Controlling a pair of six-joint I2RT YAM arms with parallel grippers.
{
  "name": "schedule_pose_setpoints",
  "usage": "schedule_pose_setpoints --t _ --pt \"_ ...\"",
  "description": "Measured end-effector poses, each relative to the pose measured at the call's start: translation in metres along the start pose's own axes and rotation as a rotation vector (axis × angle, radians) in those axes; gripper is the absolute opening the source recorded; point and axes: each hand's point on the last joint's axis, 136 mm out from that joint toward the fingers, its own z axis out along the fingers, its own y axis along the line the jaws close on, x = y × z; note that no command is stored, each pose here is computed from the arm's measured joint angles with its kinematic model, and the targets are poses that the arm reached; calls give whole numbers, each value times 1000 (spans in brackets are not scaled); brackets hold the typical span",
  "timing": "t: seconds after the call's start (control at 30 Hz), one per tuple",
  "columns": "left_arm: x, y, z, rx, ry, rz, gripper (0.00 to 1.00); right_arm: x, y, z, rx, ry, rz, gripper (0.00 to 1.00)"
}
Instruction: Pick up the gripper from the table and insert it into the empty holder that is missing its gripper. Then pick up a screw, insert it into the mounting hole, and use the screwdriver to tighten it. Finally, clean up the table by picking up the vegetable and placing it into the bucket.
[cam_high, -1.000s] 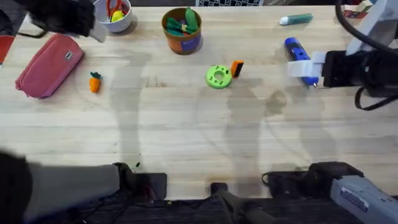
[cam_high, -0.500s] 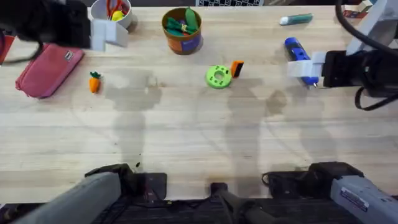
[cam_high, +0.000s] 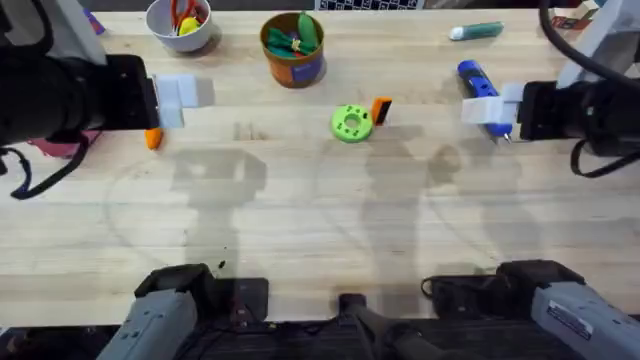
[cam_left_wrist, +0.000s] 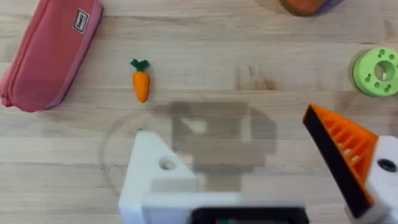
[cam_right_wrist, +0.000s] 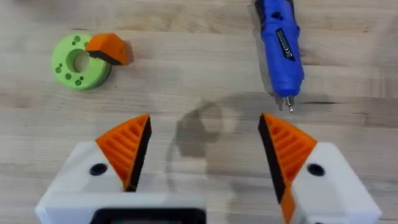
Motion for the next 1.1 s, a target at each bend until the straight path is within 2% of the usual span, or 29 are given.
schedule_pose_setpoints --t 0.23,0.37,0.57,0.63,0.87,1.0,1.1 --pt "8 0 1 2 37 -11 999 0 0 0 0 0 0 993" --pt "27 -1 0 5 116 -20 999 0 0 0 0 0 0 993" --pt "66 -4 -7 13 276 -34 999 0 0 0 0 0 0 993" --pt "70 -5 -8 15 292 -35 999 0 0 0 0 0 0 993" --pt "44 -3 -2 9 181 -26 999 0 0 0 0 0 0 994" --pt "24 -1 4 4 58 -15 999 0 0 0 0 0 0 993" --pt "18 -5 9 20 -56 2 999 0 0 0 0 0 0 993"
